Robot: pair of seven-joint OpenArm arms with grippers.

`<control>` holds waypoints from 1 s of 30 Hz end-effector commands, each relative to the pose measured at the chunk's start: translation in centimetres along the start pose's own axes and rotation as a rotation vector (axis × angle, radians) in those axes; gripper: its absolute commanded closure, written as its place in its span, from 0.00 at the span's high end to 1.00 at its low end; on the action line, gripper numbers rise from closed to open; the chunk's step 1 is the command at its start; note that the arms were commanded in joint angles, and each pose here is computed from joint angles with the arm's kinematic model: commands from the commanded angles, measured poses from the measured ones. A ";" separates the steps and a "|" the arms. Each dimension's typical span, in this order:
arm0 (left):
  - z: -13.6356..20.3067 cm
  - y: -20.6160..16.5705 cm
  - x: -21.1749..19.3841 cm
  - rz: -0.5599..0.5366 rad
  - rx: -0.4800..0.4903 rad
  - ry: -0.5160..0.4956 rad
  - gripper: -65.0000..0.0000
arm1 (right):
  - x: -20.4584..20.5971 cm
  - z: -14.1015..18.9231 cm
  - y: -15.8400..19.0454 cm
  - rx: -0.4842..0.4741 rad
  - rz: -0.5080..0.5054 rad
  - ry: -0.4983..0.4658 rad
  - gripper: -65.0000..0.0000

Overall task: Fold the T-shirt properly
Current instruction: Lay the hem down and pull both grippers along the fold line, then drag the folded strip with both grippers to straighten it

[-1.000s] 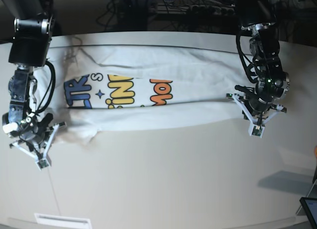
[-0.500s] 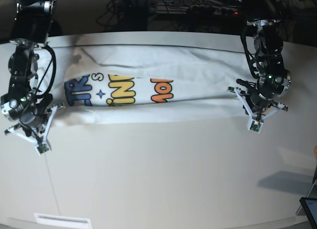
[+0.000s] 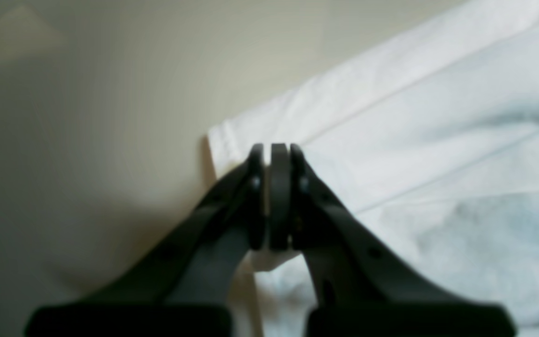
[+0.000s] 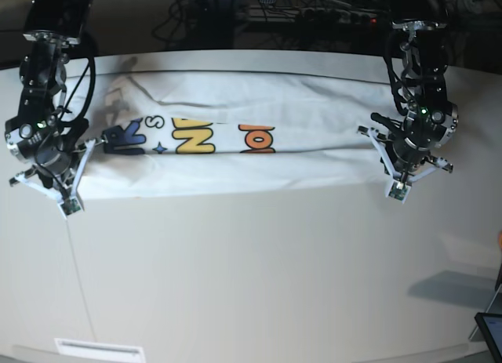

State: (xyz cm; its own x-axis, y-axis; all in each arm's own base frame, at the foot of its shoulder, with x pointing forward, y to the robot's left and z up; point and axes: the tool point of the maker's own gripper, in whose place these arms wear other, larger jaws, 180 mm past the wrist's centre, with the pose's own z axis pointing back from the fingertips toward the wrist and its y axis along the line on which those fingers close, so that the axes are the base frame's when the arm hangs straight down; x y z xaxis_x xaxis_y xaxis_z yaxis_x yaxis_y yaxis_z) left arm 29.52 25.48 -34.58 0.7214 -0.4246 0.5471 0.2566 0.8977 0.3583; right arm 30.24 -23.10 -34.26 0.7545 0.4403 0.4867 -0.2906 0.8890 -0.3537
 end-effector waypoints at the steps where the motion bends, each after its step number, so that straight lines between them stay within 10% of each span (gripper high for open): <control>1: 0.5 0.8 0.4 -0.017 0.023 -0.014 0.00 | 0.8 0.5 -1.0 -0.028 0.002 -0.033 0.00; 30: 2.0 -0.4 -2.0 -0.175 -0.002 0.038 0.00 | -4.0 1.6 1.7 0.010 -0.014 0.040 0.00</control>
State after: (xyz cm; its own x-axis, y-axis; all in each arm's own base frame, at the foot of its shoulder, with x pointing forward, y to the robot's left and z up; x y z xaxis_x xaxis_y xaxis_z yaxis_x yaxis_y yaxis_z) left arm 26.13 25.29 -35.37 0.7060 -0.5563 0.4383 0.3905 0.8221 0.4144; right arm 25.15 -22.66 -36.63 0.8000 0.4144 0.4338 -0.2971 0.9019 -0.3136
